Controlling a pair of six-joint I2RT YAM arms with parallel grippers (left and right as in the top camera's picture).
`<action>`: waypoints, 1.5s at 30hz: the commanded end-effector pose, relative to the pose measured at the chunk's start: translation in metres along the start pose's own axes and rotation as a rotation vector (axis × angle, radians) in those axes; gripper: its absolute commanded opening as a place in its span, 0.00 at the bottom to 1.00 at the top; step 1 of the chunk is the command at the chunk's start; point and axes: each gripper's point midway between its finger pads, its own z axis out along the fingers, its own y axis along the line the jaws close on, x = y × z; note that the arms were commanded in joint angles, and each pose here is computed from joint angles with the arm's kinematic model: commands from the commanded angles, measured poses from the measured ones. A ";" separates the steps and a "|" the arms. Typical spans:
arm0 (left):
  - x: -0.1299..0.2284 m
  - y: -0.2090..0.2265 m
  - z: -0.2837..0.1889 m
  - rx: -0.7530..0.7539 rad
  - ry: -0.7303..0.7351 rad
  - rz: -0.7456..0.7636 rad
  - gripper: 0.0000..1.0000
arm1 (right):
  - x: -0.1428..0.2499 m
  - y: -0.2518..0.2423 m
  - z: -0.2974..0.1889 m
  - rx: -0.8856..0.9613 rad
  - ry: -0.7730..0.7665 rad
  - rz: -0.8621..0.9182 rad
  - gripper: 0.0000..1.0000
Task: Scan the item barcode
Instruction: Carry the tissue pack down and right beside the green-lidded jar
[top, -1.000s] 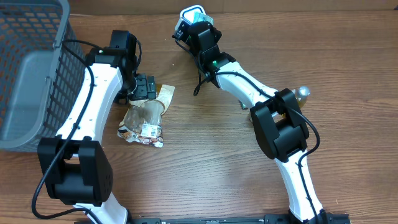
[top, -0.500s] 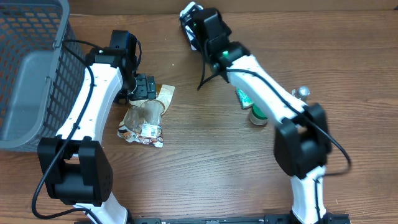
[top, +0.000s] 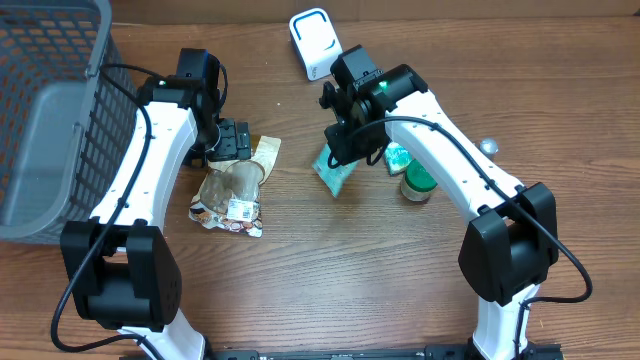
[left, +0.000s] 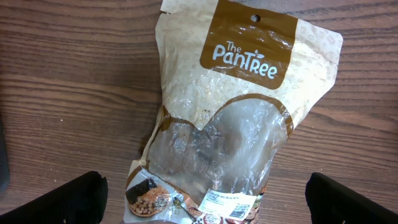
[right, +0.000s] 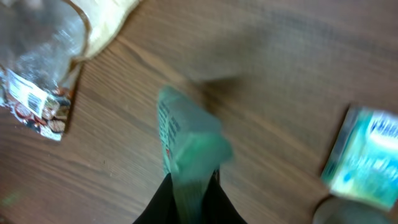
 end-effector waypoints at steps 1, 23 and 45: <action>0.002 -0.001 0.005 0.001 0.015 0.021 1.00 | 0.005 -0.018 0.003 0.055 0.016 0.056 0.16; 0.002 -0.001 0.005 0.001 0.015 0.021 1.00 | -0.024 -0.010 0.009 0.042 -0.121 0.531 0.36; 0.002 -0.001 0.005 0.001 0.015 0.021 1.00 | 0.015 -0.028 0.100 0.102 -0.092 0.665 0.14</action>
